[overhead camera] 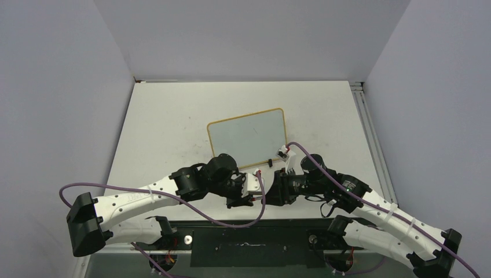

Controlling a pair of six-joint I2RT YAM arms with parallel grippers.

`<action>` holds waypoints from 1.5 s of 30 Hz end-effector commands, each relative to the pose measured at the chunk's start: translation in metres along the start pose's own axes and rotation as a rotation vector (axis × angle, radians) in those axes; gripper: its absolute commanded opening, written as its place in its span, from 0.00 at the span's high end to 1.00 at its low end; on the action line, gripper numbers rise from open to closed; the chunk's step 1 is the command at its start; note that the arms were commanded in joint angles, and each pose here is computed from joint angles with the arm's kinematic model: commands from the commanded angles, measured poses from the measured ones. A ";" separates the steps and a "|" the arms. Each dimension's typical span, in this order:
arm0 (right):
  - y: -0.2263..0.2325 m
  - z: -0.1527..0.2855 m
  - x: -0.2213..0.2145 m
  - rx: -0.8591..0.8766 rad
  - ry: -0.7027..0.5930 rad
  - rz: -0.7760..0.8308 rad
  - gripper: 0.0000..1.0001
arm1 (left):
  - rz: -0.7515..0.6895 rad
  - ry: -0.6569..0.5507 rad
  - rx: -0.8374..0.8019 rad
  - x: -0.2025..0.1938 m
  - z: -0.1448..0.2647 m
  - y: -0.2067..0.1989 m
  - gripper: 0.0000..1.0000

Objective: Write a sentence on the whiteboard
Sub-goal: Open the whiteboard marker from the pen cap.

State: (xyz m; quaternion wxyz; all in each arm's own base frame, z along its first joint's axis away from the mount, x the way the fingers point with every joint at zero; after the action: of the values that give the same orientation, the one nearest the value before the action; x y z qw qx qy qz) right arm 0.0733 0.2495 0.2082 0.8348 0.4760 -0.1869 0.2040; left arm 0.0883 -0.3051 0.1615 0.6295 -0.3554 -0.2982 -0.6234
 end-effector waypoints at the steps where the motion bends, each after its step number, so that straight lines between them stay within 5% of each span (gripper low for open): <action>1: 0.002 -0.004 0.010 0.002 -0.034 0.046 0.79 | -0.035 -0.046 -0.027 0.020 0.002 -0.004 1.00; 4: -0.001 -0.003 0.013 -0.027 -0.034 0.063 0.94 | -0.040 -0.026 -0.042 0.018 -0.001 -0.008 1.00; 21: 0.011 0.049 0.040 -0.109 -0.220 0.196 0.95 | -0.066 -0.008 0.056 0.000 0.001 0.003 1.00; 45: 0.051 0.103 0.064 -0.116 -0.311 0.287 0.95 | -0.113 -0.034 0.214 -0.016 0.013 0.028 1.00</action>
State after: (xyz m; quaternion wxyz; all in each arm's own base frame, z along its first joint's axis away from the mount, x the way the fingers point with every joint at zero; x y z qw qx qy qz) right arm 0.0840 0.2116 0.2739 0.8195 0.4164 -0.3097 0.2431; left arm 0.1060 -0.3365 0.2323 0.5139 -0.3656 -0.4885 -0.6030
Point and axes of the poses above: each gripper's point midway between its finger pads, its own z axis back along the fingers, its own y axis along the line the jaws close on, x = y × z, the point moved 1 cm from there along z, back along the fingers
